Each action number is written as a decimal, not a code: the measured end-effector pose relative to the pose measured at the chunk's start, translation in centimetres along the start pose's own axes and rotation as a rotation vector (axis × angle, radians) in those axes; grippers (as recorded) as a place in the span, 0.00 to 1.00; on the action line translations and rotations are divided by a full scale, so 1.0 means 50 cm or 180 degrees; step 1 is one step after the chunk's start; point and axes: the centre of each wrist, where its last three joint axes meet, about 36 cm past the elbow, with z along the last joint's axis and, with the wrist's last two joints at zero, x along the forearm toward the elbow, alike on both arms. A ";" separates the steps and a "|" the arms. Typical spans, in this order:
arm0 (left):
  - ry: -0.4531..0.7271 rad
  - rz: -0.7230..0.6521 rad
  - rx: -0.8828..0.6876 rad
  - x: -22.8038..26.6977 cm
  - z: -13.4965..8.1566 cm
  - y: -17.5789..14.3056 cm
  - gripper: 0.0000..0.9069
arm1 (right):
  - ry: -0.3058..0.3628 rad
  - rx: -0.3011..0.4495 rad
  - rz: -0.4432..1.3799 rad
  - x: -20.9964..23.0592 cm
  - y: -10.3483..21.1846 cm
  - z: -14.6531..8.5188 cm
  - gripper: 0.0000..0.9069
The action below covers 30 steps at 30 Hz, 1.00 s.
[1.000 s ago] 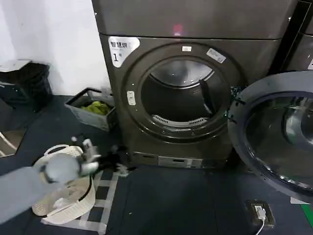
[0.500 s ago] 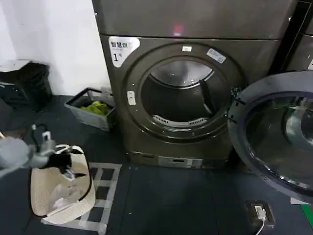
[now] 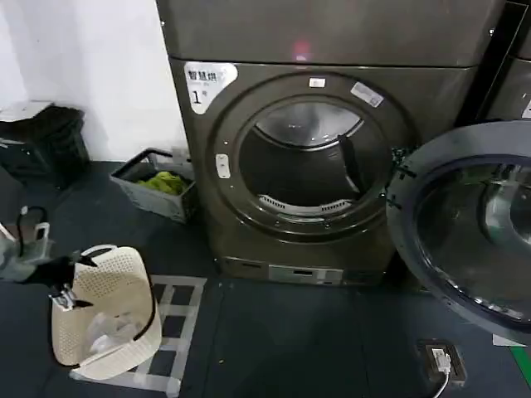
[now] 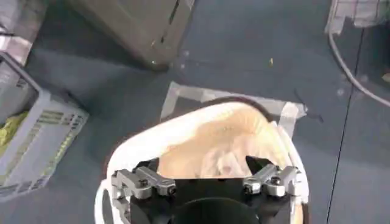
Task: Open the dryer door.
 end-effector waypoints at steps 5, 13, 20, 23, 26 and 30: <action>0.0099 -0.0014 -0.0014 0.005 0.011 -0.004 1.00 | 0.0011 0.0002 0.0002 0.005 -0.001 0.002 1.00; 0.0253 0.0002 -0.0081 0.009 0.027 -0.009 1.00 | 0.0001 0.0009 0.0005 0.004 -0.003 0.000 1.00; 0.0475 0.0004 -0.0227 0.015 0.047 -0.013 1.00 | -0.0003 0.0004 0.0006 0.002 -0.002 0.000 1.00; 0.0513 -0.0034 -0.0224 0.016 0.050 -0.013 1.00 | -0.0007 0.0001 0.0002 0.002 -0.001 0.000 1.00; 0.0545 -0.0035 -0.0225 0.016 0.053 -0.015 1.00 | -0.0012 0.0005 0.0004 0.002 -0.002 0.000 1.00; 0.0557 -0.0030 -0.0243 0.017 0.057 -0.014 1.00 | -0.0025 0.0017 0.0014 0.002 -0.008 -0.003 1.00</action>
